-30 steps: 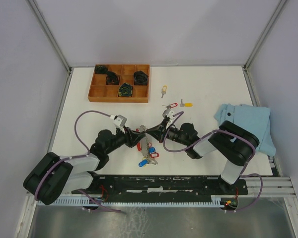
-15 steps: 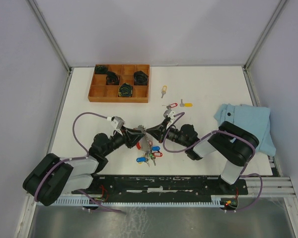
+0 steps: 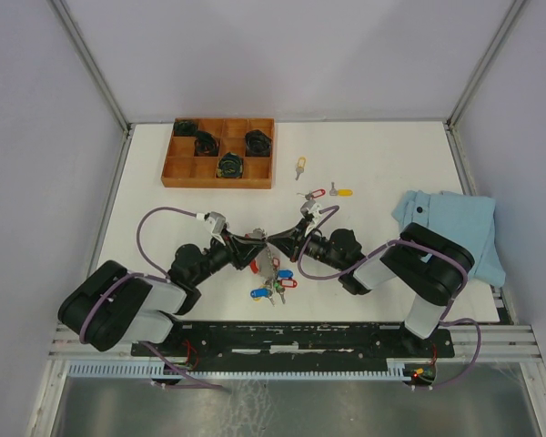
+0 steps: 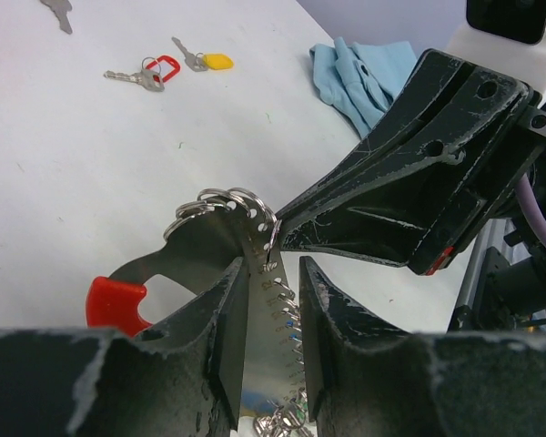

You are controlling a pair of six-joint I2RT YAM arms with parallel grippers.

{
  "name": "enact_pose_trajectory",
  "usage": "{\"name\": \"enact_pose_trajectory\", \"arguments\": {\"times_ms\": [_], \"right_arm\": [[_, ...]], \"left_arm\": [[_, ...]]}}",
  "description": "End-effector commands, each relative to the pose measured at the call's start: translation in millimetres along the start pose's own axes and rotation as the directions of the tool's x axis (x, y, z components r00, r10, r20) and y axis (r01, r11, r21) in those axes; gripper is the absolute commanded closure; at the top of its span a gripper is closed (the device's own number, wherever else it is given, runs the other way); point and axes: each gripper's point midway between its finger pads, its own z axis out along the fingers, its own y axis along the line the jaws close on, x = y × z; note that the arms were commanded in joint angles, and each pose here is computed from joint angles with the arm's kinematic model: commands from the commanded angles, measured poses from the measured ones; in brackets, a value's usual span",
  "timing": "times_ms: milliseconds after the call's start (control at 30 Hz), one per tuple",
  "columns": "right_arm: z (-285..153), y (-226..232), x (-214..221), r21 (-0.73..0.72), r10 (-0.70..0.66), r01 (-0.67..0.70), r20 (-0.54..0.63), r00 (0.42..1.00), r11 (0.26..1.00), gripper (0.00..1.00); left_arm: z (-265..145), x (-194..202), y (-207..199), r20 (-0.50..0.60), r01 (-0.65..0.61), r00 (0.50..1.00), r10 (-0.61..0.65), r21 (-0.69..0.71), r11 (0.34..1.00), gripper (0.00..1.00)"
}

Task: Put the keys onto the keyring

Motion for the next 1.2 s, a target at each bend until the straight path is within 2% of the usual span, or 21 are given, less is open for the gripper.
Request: {"name": "enact_pose_trajectory", "arguments": {"times_ms": [0, 333, 533, 667, 833, 967, 1033, 1167], "right_arm": [[6, 11, -28, -0.033, 0.001, 0.003, 0.1, 0.995, 0.999, 0.99], [6, 13, -27, -0.038, 0.007, -0.003, 0.099, 0.995, 0.999, 0.99], [5, 14, -27, -0.041, 0.015, -0.011, 0.098, 0.995, 0.999, 0.99], [1, 13, -25, -0.034, -0.015, 0.018, 0.083, 0.996, 0.999, 0.98], [-8, 7, -26, -0.024, -0.034, 0.034, 0.02, 0.999, 0.999, 0.79], [-13, -9, -26, 0.019, 0.031, -0.029, -0.146, 0.989, 0.999, 0.66], [-23, -13, -23, 0.026, 0.015, -0.01, -0.222, 0.975, 1.0, 0.58], [-37, -13, -32, -0.001, -0.092, 0.096, -0.271, 0.958, 0.995, 0.46]], "left_arm": [[3, -21, -9, 0.096, 0.048, 0.994, -0.052, 0.039, 0.998, 0.66], [12, -26, -15, 0.11, 0.049, 0.992, -0.058, 0.089, 0.995, 0.76], [12, -23, -16, 0.098, 0.031, 0.994, -0.041, 0.103, 0.994, 0.96], [10, -24, -16, 0.094, -0.015, 0.996, 0.006, 0.096, 0.995, 0.97], [10, -19, -3, 0.007, -0.103, 0.995, 0.103, 0.016, 0.995, 0.97], [6, -31, 2, -0.032, -0.214, 0.977, 0.213, -0.035, 0.976, 0.97], [4, -34, 4, -0.059, -0.259, 0.965, 0.256, -0.051, 0.965, 0.97], [3, -37, 6, -0.13, -0.324, 0.94, 0.314, -0.061, 0.944, 0.97]]}}
